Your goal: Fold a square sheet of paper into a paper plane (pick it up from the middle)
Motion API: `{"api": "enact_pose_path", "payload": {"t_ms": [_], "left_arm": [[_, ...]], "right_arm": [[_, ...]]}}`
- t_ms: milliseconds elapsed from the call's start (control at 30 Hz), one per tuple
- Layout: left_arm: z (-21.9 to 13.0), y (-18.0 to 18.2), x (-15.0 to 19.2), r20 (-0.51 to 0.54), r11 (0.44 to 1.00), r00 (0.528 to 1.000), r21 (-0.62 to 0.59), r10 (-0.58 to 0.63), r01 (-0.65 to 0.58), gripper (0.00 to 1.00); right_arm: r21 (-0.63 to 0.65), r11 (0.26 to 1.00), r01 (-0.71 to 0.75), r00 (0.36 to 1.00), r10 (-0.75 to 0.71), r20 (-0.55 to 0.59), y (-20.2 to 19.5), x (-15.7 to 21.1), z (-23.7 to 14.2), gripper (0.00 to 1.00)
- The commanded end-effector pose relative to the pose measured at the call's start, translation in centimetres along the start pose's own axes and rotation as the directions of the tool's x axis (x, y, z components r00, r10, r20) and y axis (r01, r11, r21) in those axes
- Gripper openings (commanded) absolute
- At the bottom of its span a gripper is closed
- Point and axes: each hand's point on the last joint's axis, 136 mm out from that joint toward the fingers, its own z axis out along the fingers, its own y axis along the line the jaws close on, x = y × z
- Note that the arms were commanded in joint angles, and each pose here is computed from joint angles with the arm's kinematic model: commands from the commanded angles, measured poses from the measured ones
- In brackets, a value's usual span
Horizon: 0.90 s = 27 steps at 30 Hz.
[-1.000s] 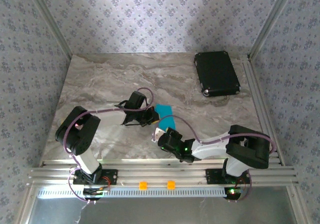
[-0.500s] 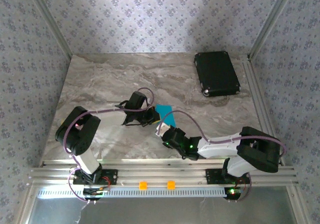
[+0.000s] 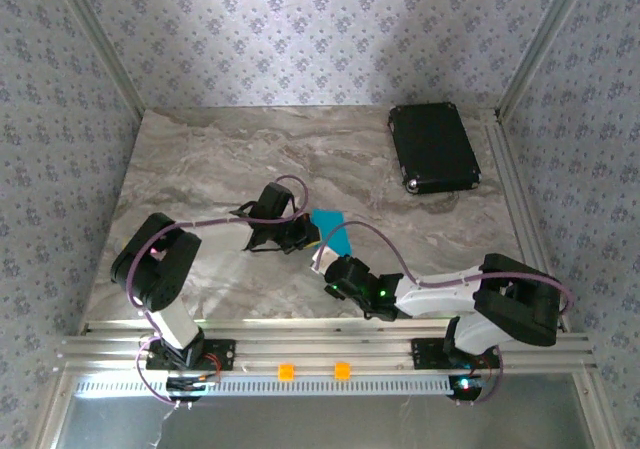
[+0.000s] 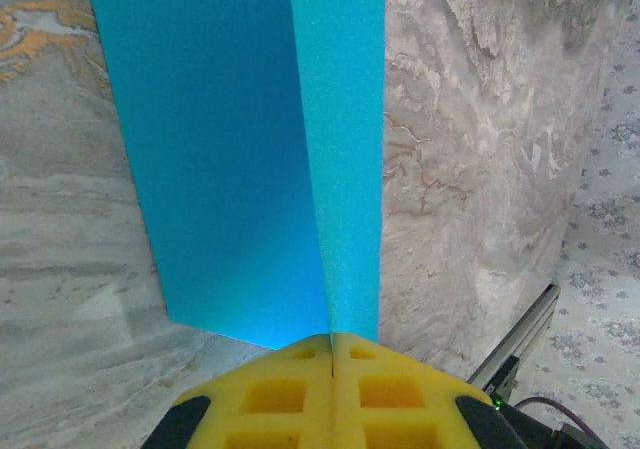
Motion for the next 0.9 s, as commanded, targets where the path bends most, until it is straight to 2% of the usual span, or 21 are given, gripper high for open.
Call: {"api": "enact_pose_path", "payload": {"t_ms": [0, 400, 500, 667, 867], "left_arm": [[-0.2, -0.9, 0.3, -0.005, 1.000, 1.000, 0.027, 0.014, -0.014, 0.05], [-0.3, -0.6, 0.3, 0.003, 1.000, 1.000, 0.016, 0.013, -0.013, 0.08], [-0.6, -0.3, 0.2, 0.021, 1.000, 1.000, -0.004, 0.014, -0.014, 0.18], [-2.1, 0.4, -0.4, 0.085, 0.997, 0.996, -0.077, 0.030, -0.023, 0.34], [-3.2, 1.0, -0.8, 0.126, 0.993, 0.991, -0.119, 0.041, -0.026, 0.39]], "right_arm": [[0.000, 1.000, -0.023, 1.000, 0.023, -0.006, -0.1, 0.2, 0.1, 0.12], [-0.022, 0.998, -0.050, 0.999, 0.050, -0.005, 0.2, 0.1, 0.1, 0.03], [-0.071, 0.994, -0.081, 0.997, 0.079, -0.023, 0.7, 0.3, 0.2, 0.02], [-0.202, 0.952, -0.230, 0.973, 0.221, -0.067, 1.3, 0.2, 0.2, 0.01], [-0.300, 0.854, -0.425, 0.905, 0.401, -0.142, 0.4, -0.2, 0.6, 0.02]]}}
